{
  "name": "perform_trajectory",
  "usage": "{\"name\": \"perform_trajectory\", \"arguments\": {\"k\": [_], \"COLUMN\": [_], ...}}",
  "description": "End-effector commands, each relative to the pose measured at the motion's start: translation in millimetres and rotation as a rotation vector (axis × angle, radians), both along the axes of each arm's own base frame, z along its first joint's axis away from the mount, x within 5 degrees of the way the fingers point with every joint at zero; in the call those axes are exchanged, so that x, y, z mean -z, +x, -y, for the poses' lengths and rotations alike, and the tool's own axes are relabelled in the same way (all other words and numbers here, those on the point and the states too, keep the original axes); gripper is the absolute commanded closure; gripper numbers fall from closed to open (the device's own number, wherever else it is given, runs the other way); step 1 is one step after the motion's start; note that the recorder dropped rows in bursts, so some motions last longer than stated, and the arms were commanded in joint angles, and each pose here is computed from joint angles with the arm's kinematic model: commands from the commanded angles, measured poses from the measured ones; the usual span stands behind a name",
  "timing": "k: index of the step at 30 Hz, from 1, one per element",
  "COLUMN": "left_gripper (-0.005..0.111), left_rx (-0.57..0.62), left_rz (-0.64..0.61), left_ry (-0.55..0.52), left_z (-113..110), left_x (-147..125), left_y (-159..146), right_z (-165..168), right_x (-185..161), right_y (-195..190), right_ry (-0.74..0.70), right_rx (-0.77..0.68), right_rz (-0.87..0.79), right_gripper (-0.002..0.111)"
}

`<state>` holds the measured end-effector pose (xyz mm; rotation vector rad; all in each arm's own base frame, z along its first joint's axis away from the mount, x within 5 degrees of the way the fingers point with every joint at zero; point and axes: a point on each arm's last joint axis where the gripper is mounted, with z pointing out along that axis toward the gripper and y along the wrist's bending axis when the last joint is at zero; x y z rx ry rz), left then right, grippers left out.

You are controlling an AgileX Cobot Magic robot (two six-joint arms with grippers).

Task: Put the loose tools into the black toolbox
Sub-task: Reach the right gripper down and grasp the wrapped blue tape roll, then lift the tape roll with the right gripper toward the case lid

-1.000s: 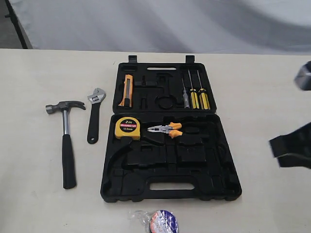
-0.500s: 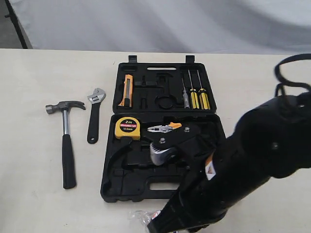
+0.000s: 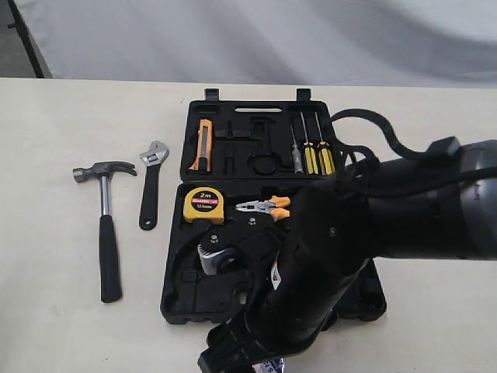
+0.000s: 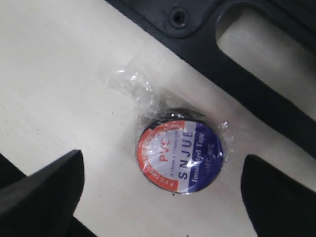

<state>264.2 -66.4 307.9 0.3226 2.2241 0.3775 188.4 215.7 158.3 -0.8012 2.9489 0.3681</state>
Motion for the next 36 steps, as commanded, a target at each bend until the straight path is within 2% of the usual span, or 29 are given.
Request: {"name": "perform_trajectory", "arguments": {"k": [1,8,10,11,12,18,23,26,29,30,32,33,36], "left_gripper": [0.105,0.105,0.105,0.105,0.105,0.105,0.105,0.105,0.105,0.105,0.105,0.105,0.105], "left_rx": [-0.001,-0.001,-0.001,-0.001,-0.001,-0.001,-0.001,-0.001,-0.001,-0.001,-0.001,-0.001,-0.001], "left_rz": [0.005,0.005,0.005,0.005,0.005,0.005,0.005,0.005,0.005,0.005,0.005,0.005,0.005], "left_ry": [-0.027,-0.027,-0.027,-0.027,-0.027,-0.027,-0.027,-0.027,-0.027,-0.027,-0.027,-0.027,-0.027], "left_z": [0,0,0,0,0,0,0,0,0,0,0,0,0], "left_x": [1,1,1,1,1,1,1,1,1,1,1,1,1], "left_y": [-2,-2,-2,-2,-2,-2,-2,-2,-2,-2,-2,-2,-2], "right_z": [-2,-3,-3,-3,-3,-4,-16,-16,-15,-16,-19,-20,-29], "right_x": [6,22,23,23,23,20,-31,-36,-27,-23,-20,-19,-13], "right_y": [3,6,6,6,6,5,16,16,15,15,13,12,5], "right_ry": [-0.008,-0.038,-0.042,-0.042,-0.042,-0.057,-0.013,-0.010,-0.046,-0.057,-0.052,-0.053,-0.069], "right_rx": [-0.003,-0.003,-0.003,-0.003,-0.003,-0.012,-0.064,-0.082,-0.113,-0.133,-0.176,-0.185,-0.188], "right_rz": [0.013,-0.006,-0.010,-0.010,-0.010,-0.038,0.002,0.016,-0.018,-0.038,-0.037,-0.036,-0.034], "right_gripper": [0.027,0.027,0.030,0.035,0.050,0.108,0.108,0.102,0.081,0.064,0.040,0.036,0.034]}}
